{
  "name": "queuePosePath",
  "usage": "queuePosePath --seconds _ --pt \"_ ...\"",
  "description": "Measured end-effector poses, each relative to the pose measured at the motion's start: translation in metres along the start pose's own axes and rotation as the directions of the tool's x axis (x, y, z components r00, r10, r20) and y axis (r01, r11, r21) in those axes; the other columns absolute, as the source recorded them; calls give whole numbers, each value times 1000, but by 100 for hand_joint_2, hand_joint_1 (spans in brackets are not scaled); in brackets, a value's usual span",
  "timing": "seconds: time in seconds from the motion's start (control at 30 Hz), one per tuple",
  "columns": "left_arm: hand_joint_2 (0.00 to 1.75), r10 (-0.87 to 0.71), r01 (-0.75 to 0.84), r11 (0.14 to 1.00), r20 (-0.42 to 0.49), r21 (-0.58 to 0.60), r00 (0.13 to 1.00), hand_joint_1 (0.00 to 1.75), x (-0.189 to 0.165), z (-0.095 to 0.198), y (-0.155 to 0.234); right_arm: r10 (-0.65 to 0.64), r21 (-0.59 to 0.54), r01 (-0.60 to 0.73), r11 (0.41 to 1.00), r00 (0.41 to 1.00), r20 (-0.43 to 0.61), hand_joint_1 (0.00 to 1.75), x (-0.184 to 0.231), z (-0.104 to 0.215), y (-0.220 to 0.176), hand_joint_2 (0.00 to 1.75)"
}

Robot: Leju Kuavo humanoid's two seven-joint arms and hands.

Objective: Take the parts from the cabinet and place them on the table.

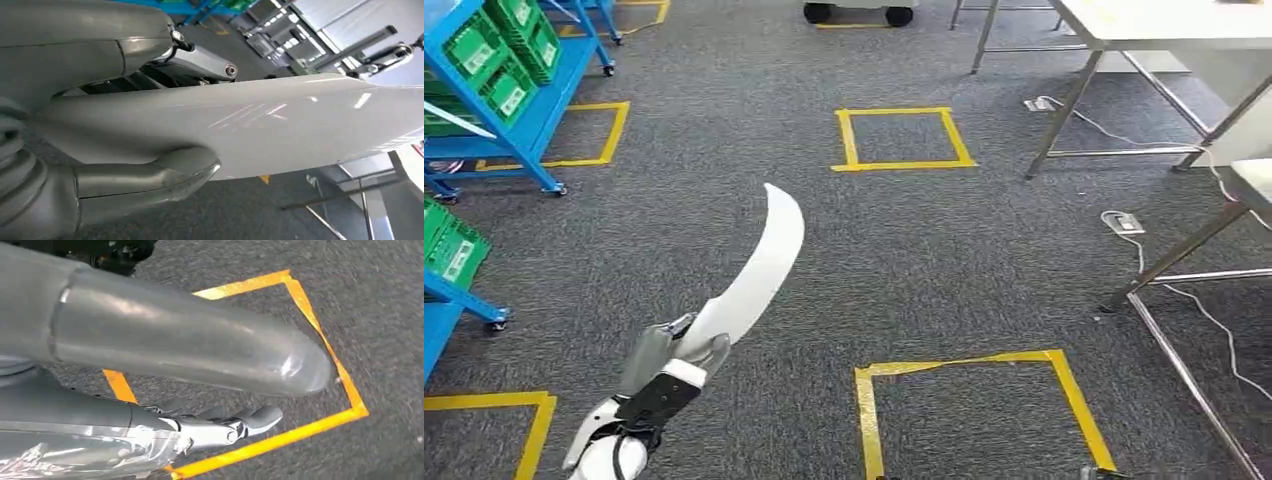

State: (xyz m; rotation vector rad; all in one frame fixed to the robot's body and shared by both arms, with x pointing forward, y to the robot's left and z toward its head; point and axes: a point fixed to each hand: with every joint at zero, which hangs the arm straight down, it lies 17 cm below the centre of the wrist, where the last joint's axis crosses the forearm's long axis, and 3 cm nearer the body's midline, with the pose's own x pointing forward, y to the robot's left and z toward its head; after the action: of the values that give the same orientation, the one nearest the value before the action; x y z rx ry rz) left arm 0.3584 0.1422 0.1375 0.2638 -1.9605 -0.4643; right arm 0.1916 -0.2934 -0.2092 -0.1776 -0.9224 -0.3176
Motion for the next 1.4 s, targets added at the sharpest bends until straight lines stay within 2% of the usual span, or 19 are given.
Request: queuePosePath --seconds 1.4 --pt "175 9 -9 1000 18 -13 1000 175 1 -2 0 18 17 -18 1000 1000 -21 0 -2 -1 5 0"
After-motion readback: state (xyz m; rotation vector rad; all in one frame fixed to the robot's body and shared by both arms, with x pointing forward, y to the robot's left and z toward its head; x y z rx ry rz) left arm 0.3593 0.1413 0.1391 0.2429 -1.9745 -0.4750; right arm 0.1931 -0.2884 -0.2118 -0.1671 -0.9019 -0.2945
